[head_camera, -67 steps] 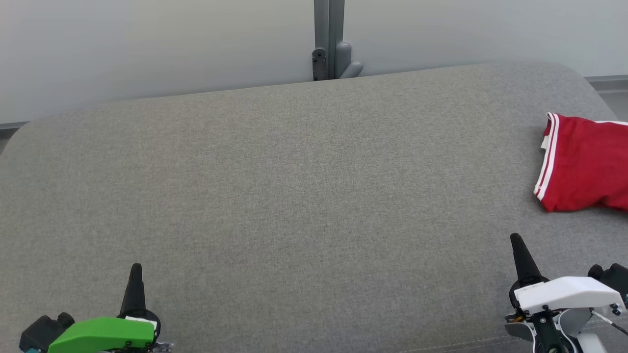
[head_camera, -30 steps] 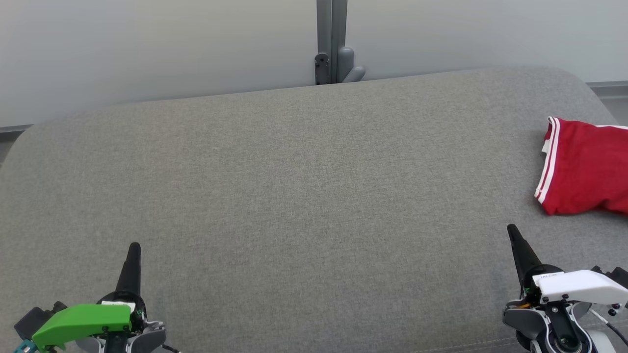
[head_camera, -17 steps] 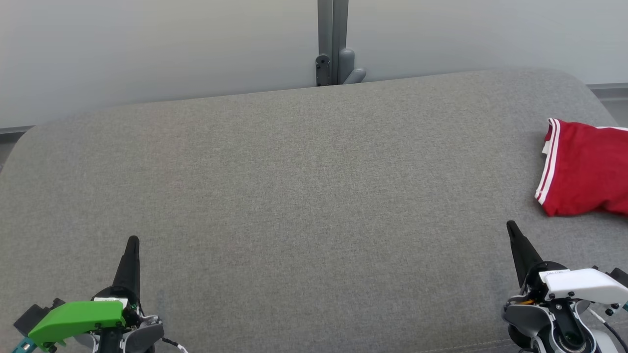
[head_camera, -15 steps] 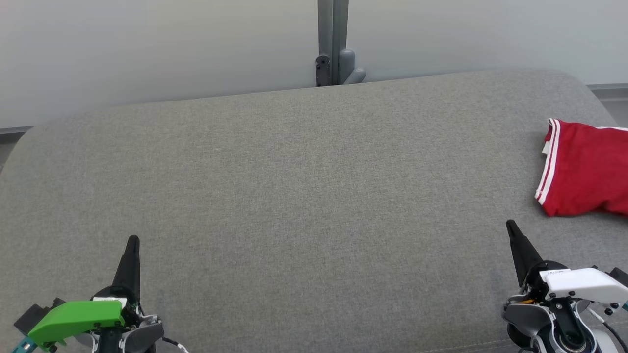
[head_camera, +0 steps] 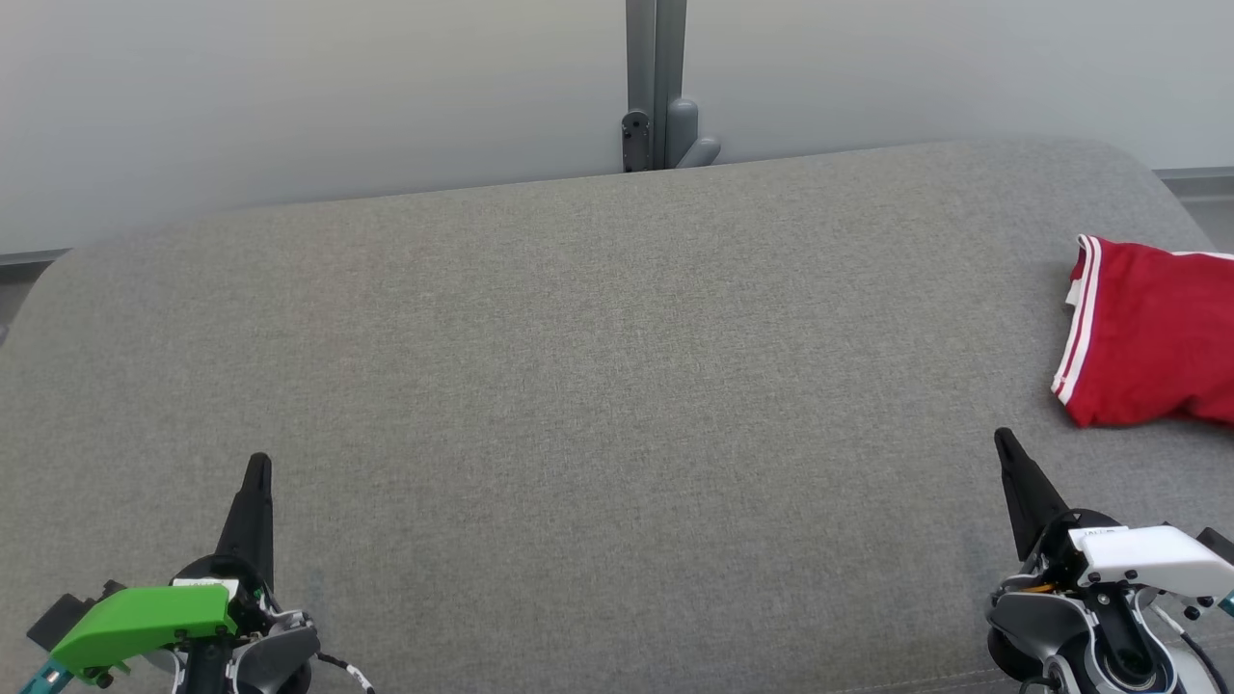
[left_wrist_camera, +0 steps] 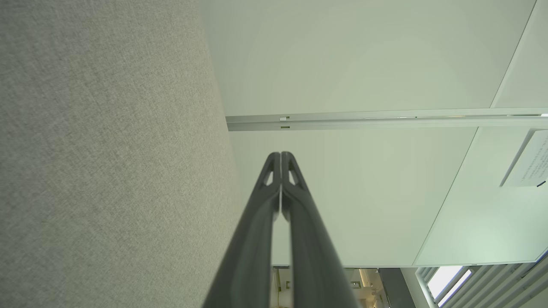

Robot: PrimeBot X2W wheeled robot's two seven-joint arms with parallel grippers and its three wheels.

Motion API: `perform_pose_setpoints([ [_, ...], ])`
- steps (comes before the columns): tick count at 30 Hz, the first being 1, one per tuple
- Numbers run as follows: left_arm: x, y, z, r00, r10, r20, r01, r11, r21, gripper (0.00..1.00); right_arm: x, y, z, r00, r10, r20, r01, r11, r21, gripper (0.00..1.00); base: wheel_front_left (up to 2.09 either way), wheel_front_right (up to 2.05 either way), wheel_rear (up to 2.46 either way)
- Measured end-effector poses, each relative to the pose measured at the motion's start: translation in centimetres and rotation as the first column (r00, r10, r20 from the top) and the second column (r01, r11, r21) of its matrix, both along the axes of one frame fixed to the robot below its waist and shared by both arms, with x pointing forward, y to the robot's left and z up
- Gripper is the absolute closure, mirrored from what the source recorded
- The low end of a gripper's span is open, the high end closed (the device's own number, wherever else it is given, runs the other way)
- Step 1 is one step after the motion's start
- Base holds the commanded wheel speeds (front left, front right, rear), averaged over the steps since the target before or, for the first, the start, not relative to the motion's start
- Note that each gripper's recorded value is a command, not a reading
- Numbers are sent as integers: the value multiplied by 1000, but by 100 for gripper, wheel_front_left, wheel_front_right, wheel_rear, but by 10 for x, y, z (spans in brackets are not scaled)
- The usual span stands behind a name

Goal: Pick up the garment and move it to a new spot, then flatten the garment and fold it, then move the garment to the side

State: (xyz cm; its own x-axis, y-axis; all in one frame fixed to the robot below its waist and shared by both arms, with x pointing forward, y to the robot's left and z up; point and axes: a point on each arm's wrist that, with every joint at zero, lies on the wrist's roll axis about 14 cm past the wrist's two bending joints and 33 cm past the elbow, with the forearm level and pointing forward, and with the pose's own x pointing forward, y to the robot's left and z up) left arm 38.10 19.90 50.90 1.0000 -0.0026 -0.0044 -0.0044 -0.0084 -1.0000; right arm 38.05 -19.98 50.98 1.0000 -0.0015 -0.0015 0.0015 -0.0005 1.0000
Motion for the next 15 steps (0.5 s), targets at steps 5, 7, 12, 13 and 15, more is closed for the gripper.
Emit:
perform_pose_setpoints([
  [5,0,0,0,1000,0,0,0,1000,0,100,0,0,0,1000,0,0,0,1000,0,100,0,0,0],
  [7,0,0,0,1000,0,0,0,1000,0,100,0,0,0,1000,0,0,0,1000,0,100,0,0,0],
  [12,0,0,0,1000,0,0,0,1000,0,100,0,0,0,1000,0,0,0,1000,0,100,0,0,0],
  [13,0,0,0,1000,0,0,0,1000,0,100,0,0,0,1000,0,0,0,1000,0,100,0,0,0],
  [15,0,0,0,1000,0,0,0,1000,0,100,0,0,0,1000,0,0,0,1000,0,100,0,0,0],
])
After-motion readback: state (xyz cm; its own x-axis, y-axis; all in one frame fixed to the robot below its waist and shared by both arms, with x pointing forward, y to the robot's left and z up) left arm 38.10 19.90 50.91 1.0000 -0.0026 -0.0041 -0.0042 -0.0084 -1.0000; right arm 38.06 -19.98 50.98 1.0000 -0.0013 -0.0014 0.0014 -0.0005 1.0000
